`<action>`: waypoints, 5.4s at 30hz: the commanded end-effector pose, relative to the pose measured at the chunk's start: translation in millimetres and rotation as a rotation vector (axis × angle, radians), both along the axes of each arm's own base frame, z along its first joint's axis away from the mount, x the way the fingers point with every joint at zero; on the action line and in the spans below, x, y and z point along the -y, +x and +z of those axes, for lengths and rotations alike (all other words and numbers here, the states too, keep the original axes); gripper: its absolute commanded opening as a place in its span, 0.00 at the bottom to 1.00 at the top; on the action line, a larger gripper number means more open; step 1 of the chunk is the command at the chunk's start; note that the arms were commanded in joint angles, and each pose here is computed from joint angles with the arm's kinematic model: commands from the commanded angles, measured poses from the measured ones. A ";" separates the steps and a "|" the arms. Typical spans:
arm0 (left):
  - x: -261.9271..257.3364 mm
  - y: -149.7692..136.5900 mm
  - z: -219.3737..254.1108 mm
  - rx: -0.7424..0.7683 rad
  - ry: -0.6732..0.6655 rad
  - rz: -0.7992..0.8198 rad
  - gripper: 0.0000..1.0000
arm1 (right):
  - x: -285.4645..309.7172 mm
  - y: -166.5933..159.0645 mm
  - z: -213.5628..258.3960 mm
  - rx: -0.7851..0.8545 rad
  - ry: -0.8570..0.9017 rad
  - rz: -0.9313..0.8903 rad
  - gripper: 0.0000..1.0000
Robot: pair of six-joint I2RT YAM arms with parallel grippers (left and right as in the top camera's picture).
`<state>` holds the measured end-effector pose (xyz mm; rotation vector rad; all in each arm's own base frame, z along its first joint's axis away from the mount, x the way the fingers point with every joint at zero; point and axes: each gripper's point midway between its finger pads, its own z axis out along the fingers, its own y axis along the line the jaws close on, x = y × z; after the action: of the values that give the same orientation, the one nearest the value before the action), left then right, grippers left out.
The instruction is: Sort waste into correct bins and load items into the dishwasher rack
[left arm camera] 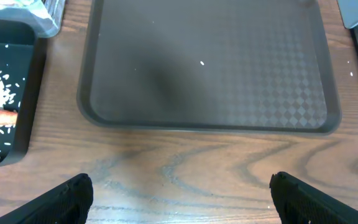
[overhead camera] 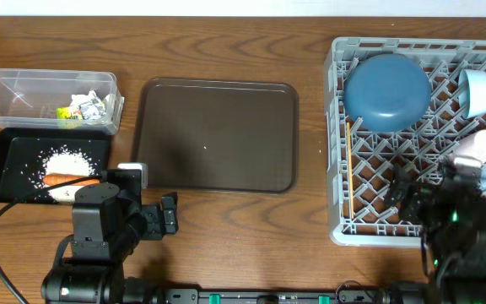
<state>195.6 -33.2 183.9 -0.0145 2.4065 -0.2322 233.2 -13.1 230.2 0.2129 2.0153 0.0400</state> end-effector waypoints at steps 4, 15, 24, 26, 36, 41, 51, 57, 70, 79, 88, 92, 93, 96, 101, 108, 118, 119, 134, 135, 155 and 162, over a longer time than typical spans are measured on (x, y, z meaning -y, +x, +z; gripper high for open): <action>-1.1 -0.6 0.4 0.003 0.002 0.008 0.94 | -6.7 3.9 -8.8 0.229 -0.026 0.039 0.99; -1.1 -0.6 0.4 0.003 0.002 0.008 0.94 | -7.8 10.6 -17.6 0.563 -0.090 0.049 0.99; -1.1 -0.6 0.4 0.003 0.002 0.008 0.94 | -9.7 13.5 -62.7 0.417 -0.179 0.090 0.99; -1.1 -0.6 0.4 0.003 0.002 0.008 0.94 | -12.6 12.9 -74.6 0.370 -0.174 0.110 0.99; -1.1 -0.6 0.4 0.003 0.002 0.008 0.94 | -13.0 12.9 -73.8 0.374 -0.167 0.110 0.99; -1.1 -0.6 0.4 0.003 0.002 0.008 0.94 | -13.0 12.9 -73.9 0.373 -0.167 0.110 0.99; -1.1 -0.6 0.5 0.003 0.002 0.008 0.94 | -13.0 12.9 -73.8 0.374 -0.167 0.110 0.99; -1.1 -0.6 0.4 0.003 0.002 0.008 0.94 | -13.0 12.9 -73.9 0.373 -0.167 0.110 0.99; -1.1 -0.6 0.4 0.003 0.002 0.008 0.94 | -13.0 12.9 -73.9 0.373 -0.167 0.110 0.99; -11.9 -9.3 -2.0 0.092 0.045 0.042 0.94 | -13.0 12.9 -73.8 0.374 -0.167 0.110 0.99; -17.0 13.2 -40.6 0.366 0.039 0.080 0.94 | -13.0 12.9 -73.8 0.374 -0.167 0.110 0.99; -23.5 33.0 -40.5 0.550 0.032 0.117 0.94 | -13.0 12.9 -73.9 0.373 -0.167 0.110 0.99; -25.6 37.4 -39.1 0.599 0.031 0.127 0.94 | -13.0 12.9 -73.8 0.374 -0.167 0.110 0.99; -30.0 48.9 -37.6 0.711 0.035 0.147 0.94 | -13.0 12.9 -73.9 0.373 -0.167 0.110 0.99; -39.9 48.6 -43.5 0.697 0.107 0.176 0.94 | -13.0 12.9 -73.9 0.373 -0.167 0.110 0.99; -39.8 48.1 -47.3 0.681 0.110 0.177 0.94 | -13.0 12.9 -73.8 0.374 -0.167 0.110 0.99; -34.4 48.3 -47.1 0.683 0.103 0.156 0.94 | -13.0 12.9 -73.8 0.374 -0.167 0.110 0.99; -34.3 48.3 -47.3 0.682 0.103 0.155 0.94 | -13.0 12.9 -73.9 0.373 -0.167 0.110 0.99; -34.3 48.3 -47.3 0.682 0.103 0.155 0.94 | -13.0 12.9 -73.8 0.374 -0.167 0.110 0.99; -34.4 48.3 -47.3 0.682 0.103 0.156 0.94 | -13.0 12.9 -73.8 0.374 -0.167 0.110 0.99; -34.4 48.3 -47.3 0.682 0.103 0.156 0.94 | -13.0 12.9 -73.9 0.373 -0.167 0.110 0.99; -34.4 48.3 -47.3 0.682 0.103 0.156 0.94 | -13.0 12.9 -73.9 0.373 -0.167 0.110 0.99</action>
<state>244.4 -3.9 152.8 -0.0592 1.6818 -0.0722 246.5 -3.6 156.8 0.0055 1.6466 -0.0247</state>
